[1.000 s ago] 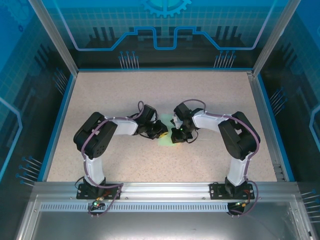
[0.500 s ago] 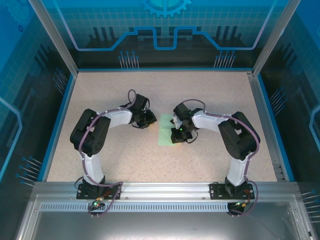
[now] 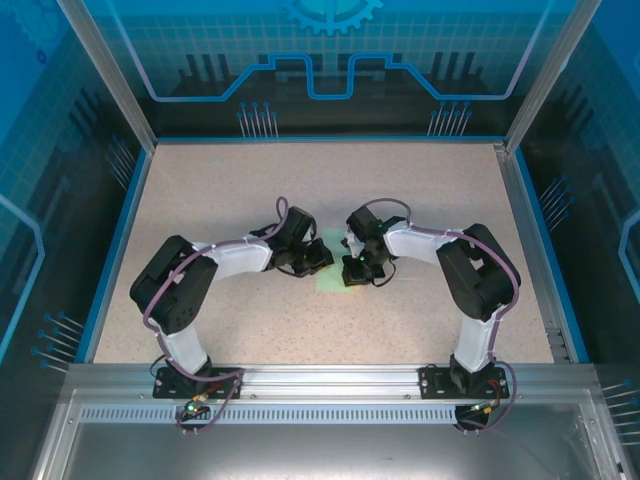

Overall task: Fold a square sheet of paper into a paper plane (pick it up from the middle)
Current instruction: Fold the triangle a second time at the center of the table.

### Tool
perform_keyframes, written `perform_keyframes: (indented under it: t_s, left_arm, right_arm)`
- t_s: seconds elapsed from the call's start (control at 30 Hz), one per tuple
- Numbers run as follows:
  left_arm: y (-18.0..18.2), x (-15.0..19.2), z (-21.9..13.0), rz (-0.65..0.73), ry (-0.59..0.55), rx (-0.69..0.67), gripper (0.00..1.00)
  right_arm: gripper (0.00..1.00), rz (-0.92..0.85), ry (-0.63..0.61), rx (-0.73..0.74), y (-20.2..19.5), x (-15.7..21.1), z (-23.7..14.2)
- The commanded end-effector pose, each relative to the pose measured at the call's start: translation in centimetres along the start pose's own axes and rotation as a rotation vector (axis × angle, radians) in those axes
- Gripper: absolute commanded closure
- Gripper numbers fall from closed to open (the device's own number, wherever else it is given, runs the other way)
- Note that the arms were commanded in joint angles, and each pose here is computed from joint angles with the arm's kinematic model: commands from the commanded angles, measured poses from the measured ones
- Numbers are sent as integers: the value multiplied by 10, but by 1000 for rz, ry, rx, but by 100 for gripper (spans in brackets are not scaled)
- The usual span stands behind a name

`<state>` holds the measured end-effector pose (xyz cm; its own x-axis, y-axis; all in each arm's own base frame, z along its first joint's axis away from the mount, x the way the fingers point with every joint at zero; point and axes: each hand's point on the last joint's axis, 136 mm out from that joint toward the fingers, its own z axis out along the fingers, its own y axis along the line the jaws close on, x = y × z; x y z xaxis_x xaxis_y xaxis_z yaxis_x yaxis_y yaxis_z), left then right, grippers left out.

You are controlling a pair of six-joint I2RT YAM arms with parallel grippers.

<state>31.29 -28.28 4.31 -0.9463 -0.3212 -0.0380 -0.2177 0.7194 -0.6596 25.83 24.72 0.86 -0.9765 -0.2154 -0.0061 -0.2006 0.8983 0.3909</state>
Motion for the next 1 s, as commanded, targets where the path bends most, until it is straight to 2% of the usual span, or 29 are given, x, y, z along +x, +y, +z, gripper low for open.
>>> perform_keyframes:
  t_s: [0.0,0.17,0.63,0.8,0.97]
  left_arm:
    - [-10,7,8,-55,31,82,89]
    - [-11,24,27,-50,68,71,91]
    - [11,28,53,-154,80,-9,93]
    - [30,20,44,-151,30,-113,93]
    - [35,8,34,-126,-15,-139,92]
  right_arm:
    - [98,51,113,112,-28,34,22]
    - [100,43,90,83,-25,31,25]
    - [100,80,39,23,-24,35,31]
    - [100,64,63,103,-40,47,33]
    - [100,60,90,194,-57,56,33]
